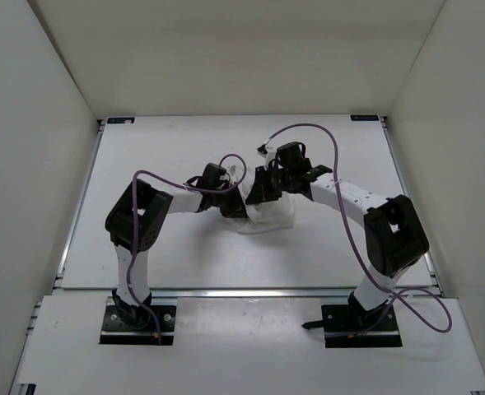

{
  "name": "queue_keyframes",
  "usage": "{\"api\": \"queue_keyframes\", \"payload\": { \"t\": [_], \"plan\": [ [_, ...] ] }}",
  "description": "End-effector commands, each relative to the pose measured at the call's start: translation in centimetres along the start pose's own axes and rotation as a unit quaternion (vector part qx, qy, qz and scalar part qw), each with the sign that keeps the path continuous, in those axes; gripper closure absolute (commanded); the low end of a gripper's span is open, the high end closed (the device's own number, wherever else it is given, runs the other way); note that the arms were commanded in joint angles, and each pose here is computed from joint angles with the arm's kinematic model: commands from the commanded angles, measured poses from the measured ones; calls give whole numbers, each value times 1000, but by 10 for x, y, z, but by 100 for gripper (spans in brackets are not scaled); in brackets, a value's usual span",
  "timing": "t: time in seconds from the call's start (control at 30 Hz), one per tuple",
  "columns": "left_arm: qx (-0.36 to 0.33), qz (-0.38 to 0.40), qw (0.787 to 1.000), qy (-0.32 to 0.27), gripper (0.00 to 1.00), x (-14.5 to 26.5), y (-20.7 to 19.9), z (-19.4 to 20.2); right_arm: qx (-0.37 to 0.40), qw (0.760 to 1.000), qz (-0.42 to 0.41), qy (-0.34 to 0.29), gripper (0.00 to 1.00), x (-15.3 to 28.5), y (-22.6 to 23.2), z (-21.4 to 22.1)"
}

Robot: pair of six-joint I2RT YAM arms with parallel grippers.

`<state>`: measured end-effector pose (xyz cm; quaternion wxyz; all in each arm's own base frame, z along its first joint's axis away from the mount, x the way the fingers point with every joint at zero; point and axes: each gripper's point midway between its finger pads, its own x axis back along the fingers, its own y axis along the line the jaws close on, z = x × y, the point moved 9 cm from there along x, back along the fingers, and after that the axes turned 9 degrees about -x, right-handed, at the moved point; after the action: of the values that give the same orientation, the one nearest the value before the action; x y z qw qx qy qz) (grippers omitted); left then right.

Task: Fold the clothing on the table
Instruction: Fold the skirt

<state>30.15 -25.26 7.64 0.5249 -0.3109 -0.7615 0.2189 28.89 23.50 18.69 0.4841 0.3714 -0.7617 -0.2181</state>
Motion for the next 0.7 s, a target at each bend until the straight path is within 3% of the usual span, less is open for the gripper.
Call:
{"api": "queue_keyframes", "payload": {
  "t": [0.0,0.17,0.23,0.37,0.43,0.53,0.67],
  "plan": [
    [15,2,1000,21,100,1,8,13,2,1000,-27,0,100,-11,1,-3],
    [31,9,999,18,100,6,17,20,-10,999,-22,39,100,-28,-5,13],
    [35,6,999,17,100,7,18,19,-21,998,-30,53,95,-35,-5,18],
    [34,15,999,14,100,10,15,17,-9,998,-2,62,52,-28,7,13],
    [32,17,999,8,99,17,13,13,2,999,8,37,36,-15,14,1],
    [29,30,999,-12,88,33,11,5,2,1000,-5,-13,29,19,27,-11],
    [22,50,996,-73,65,66,5,-16,12,996,-14,-93,31,65,39,-18]
  ]
}}
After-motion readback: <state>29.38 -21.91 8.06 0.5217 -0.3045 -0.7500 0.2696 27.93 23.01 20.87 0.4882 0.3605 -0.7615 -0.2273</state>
